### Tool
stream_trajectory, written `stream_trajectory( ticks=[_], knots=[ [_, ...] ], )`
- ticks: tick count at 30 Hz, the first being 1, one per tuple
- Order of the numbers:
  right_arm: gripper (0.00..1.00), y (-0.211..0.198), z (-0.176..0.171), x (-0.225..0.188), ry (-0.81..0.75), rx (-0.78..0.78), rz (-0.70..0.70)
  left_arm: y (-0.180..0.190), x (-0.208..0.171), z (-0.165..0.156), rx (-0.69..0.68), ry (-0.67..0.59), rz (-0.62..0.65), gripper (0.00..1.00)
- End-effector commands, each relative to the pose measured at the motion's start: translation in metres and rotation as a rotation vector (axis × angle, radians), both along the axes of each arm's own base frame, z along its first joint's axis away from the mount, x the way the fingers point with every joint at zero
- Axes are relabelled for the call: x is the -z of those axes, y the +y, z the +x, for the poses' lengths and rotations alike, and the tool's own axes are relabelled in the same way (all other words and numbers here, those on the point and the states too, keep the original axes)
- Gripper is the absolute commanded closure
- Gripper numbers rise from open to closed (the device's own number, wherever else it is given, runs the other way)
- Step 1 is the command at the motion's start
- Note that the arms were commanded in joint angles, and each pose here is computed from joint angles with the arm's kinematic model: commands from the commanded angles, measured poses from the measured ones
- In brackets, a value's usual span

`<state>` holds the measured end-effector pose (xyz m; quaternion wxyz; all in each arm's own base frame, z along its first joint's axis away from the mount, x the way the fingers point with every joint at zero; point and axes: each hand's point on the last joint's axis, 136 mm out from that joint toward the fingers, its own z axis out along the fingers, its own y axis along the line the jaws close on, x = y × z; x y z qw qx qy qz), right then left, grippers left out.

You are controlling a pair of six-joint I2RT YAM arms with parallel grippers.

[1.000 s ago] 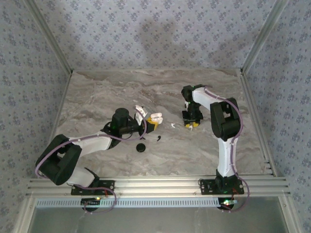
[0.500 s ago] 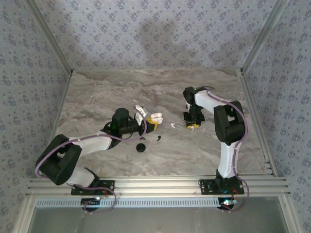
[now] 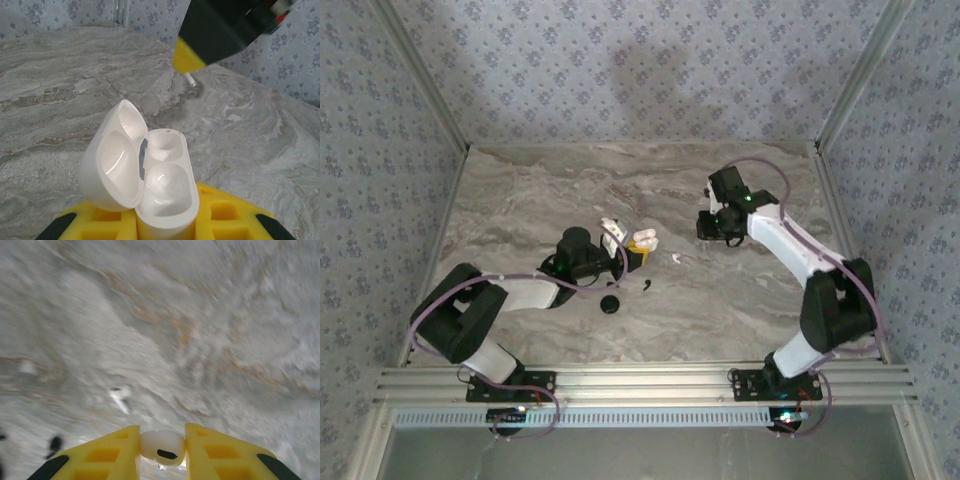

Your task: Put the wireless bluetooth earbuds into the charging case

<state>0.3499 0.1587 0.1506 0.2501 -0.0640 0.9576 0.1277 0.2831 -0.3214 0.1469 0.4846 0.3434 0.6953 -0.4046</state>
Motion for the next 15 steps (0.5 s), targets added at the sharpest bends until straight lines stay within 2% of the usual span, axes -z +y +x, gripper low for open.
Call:
stream_trajectory(
  ticks=[1,8,15],
  knots=[
    [0.73,0.033,0.002,-0.045,-0.194,-0.106,0.109,-0.014,-0.028,0.0,0.033,-0.08,-0.102,0.84],
    [0.72,0.057,-0.019,-0.093,-0.409,-0.232,0.154,-0.03,-0.036,-0.007,0.097,-0.088,-0.14,0.84],
    [0.73,0.072,-0.042,-0.103,-0.46,-0.325,0.21,-0.038,-0.046,-0.021,0.162,-0.145,-0.157,0.84]
  ],
)
